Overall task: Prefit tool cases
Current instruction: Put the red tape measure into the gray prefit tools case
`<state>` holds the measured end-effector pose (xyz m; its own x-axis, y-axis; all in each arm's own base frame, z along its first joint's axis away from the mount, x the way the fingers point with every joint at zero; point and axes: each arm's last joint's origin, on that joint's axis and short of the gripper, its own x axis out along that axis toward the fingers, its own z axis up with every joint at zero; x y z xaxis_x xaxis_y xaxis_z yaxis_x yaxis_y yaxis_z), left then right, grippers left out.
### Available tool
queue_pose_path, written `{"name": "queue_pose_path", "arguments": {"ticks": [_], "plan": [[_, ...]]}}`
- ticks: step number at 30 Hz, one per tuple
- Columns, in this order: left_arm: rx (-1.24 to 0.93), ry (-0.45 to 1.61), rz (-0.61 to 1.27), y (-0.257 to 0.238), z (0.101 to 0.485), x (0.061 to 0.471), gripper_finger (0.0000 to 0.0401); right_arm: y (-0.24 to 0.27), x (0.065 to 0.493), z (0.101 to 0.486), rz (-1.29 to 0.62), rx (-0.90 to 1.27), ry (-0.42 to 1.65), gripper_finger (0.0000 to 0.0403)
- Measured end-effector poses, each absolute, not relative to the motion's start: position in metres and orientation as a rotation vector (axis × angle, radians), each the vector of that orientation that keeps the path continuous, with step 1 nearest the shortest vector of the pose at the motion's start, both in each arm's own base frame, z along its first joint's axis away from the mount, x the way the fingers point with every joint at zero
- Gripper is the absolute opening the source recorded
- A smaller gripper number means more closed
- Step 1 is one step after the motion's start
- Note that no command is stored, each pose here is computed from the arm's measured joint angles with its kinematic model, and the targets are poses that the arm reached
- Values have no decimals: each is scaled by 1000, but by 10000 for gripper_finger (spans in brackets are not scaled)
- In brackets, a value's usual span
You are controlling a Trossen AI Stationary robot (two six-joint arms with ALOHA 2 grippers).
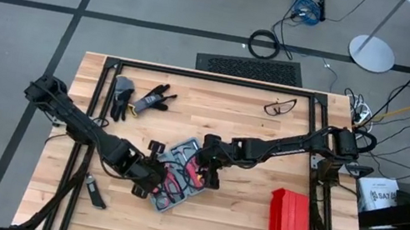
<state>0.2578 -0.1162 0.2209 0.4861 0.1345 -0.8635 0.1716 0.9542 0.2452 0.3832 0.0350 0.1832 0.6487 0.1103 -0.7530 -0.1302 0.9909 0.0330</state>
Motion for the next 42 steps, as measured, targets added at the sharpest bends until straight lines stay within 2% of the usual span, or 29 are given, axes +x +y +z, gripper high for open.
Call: {"name": "queue_pose_path", "arguments": {"ticks": [7,12,14,17,22,23,29,37,42], "plan": [[201,1121,-47,-122,223,253,22,35,383,183,136,-25,854,226],[26,1194,8,-124,217,246,22,29,384,183,-9,-61,850,222],[-38,1198,54,-125,215,245,22,24,384,183,14,-35,850,210],[-96,1181,115,-130,214,242,22,19,390,188,82,12,781,168],[-116,1208,187,-142,195,246,22,24,405,192,123,-33,602,30],[-104,1220,201,-144,189,247,22,27,408,188,132,-47,579,16],[-33,1286,254,-150,160,252,22,32,430,163,130,-43,604,2],[22,1256,328,-147,157,253,22,34,468,138,134,-50,650,1],[61,1278,380,-140,157,251,22,40,473,133,156,-50,697,0]]}}
